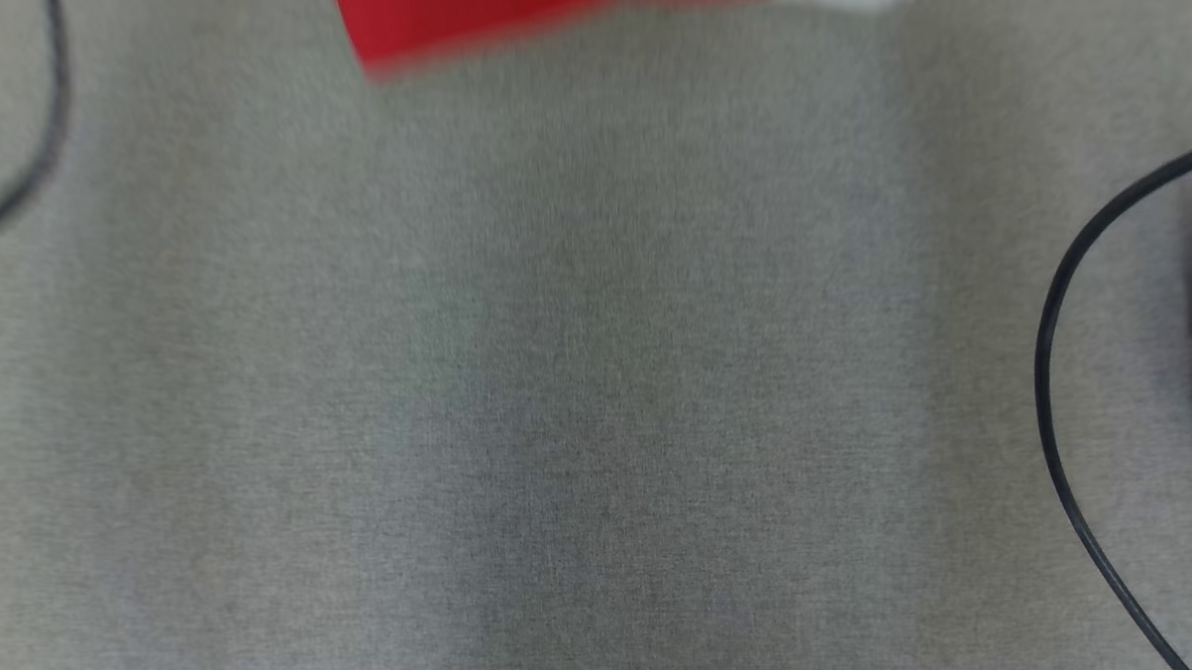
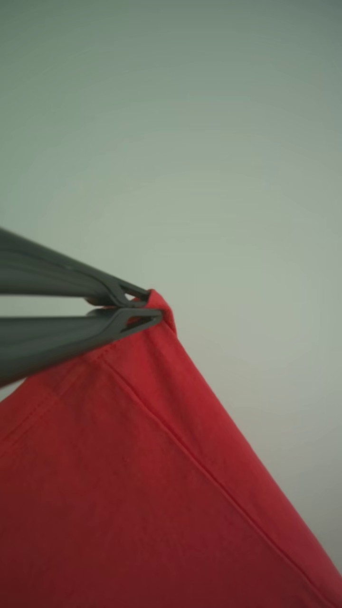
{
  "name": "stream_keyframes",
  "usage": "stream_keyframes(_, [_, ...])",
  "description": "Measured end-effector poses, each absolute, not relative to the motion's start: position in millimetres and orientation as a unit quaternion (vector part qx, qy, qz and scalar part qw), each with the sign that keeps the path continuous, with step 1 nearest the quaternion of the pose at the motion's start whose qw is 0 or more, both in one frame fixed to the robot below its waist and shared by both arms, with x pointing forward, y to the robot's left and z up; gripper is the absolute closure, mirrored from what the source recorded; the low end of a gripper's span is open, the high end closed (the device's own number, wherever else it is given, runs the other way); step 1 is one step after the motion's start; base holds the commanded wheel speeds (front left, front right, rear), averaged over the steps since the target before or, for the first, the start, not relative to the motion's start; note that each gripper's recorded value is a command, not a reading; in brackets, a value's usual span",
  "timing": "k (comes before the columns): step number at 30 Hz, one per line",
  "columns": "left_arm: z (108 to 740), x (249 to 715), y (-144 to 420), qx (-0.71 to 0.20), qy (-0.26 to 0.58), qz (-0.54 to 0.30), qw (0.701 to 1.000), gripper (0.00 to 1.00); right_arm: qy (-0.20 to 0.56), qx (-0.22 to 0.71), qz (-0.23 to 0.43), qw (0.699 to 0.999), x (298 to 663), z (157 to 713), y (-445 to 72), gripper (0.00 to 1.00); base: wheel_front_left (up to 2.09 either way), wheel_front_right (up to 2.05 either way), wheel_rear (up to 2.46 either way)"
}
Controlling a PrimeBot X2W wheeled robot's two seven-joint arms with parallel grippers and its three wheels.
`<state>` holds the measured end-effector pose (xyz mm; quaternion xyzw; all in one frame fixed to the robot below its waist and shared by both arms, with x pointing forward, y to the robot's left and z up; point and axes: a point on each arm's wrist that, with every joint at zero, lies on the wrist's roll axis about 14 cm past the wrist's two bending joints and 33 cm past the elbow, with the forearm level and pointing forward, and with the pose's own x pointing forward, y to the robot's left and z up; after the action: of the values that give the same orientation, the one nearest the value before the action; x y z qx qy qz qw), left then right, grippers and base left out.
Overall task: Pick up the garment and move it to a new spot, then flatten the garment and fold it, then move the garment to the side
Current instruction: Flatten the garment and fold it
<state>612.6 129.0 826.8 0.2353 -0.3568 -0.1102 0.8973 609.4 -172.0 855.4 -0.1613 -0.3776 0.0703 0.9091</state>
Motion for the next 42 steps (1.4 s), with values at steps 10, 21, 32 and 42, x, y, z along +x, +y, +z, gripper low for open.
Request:
stream_keyframes(10, [785, 659, 131, 0.230, -0.338, -0.114, 0.906, 1.00, -0.342, -0.157, 0.048, 0.925, 653, 804, -186, 1.00, 0.00, 0.00, 0.00])
stream_keyframes(21, [602, 659, 115, 0.081, -0.175, -0.177, 0.965, 1.00, -0.095, -0.091, 0.076, 0.988, 637, 568, -231, 1.00, 0.00, 0.00, 0.00])
stream_keyframes(32, [493, 555, 123, -0.084, -0.017, -0.158, 0.984, 1.00, 0.073, 0.025, 0.105, 0.991, 516, 453, -218, 1.00, 0.00, 0.00, 0.00])
stream_keyframes(42, [453, 459, 131, -0.139, 0.058, -0.113, 0.982, 1.00, 0.144, 0.065, 0.097, 0.983, 419, 423, -221, 1.00, 0.00, 0.00, 0.00])
